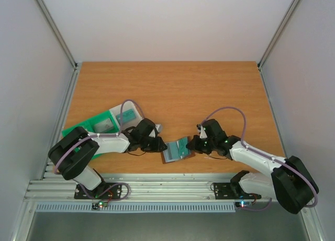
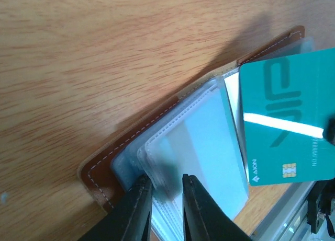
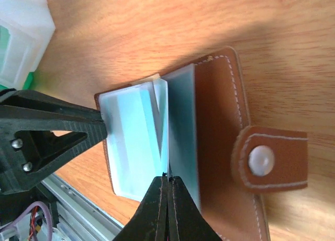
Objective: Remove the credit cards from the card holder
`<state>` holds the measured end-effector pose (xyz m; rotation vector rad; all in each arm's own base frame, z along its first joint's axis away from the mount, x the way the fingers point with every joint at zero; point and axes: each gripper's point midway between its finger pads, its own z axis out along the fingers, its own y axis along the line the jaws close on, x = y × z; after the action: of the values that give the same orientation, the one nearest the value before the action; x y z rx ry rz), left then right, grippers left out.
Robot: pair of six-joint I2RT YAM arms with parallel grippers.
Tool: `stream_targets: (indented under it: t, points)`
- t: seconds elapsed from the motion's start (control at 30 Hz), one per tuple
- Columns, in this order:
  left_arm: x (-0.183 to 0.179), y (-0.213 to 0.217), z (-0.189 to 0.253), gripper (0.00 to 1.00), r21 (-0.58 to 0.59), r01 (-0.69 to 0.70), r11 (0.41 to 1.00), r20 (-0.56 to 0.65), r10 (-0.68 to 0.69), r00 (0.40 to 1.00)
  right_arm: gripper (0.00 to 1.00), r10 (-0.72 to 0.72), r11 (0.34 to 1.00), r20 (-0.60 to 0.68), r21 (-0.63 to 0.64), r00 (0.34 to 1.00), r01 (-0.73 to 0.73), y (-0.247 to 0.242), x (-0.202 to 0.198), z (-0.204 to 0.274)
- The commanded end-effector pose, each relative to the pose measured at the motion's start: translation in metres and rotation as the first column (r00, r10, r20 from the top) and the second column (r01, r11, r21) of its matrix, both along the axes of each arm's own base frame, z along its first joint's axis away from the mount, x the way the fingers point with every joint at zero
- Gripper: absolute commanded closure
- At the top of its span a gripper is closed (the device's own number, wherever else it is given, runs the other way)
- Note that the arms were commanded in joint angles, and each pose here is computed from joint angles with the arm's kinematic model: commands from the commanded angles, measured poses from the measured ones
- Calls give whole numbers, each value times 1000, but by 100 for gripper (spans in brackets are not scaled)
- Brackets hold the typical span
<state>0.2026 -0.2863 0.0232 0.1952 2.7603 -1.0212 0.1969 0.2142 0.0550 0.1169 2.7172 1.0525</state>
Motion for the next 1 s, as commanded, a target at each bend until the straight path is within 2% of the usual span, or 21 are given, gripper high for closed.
stream_targets:
  t: [0.0, 0.17, 0.33, 0.5, 0.73, 0.97]
  points:
    - [-9, 2, -15, 81, 22, 12, 1000, -49, -11, 999, 99, -7, 998, 47, -58, 999, 10, -11, 3, 17]
    - [-9, -2, 0, 75, -21, -12, 1000, -60, 11, 998, 99, 9, 1000, 82, -12, 997, -8, -7, 1, 41]
    - [-6, -7, 31, 64, -97, -27, 995, -22, 25, 999, 99, 13, 1000, 113, 15, 994, -15, -6, 0, 61]
    - [-5, -5, 53, 60, -145, -51, 988, 10, 53, 999, 99, -34, 986, 107, -157, 994, 50, -32, 4, 42]
    - [-10, -5, 45, 60, -162, -53, 985, -11, 52, 999, 99, -47, 974, 40, -219, 998, 55, -38, 1, 12]
    - [-10, -4, 54, 59, -184, -61, 981, 3, 62, 998, 99, -67, 960, 52, -270, 996, 79, -48, 3, 6]
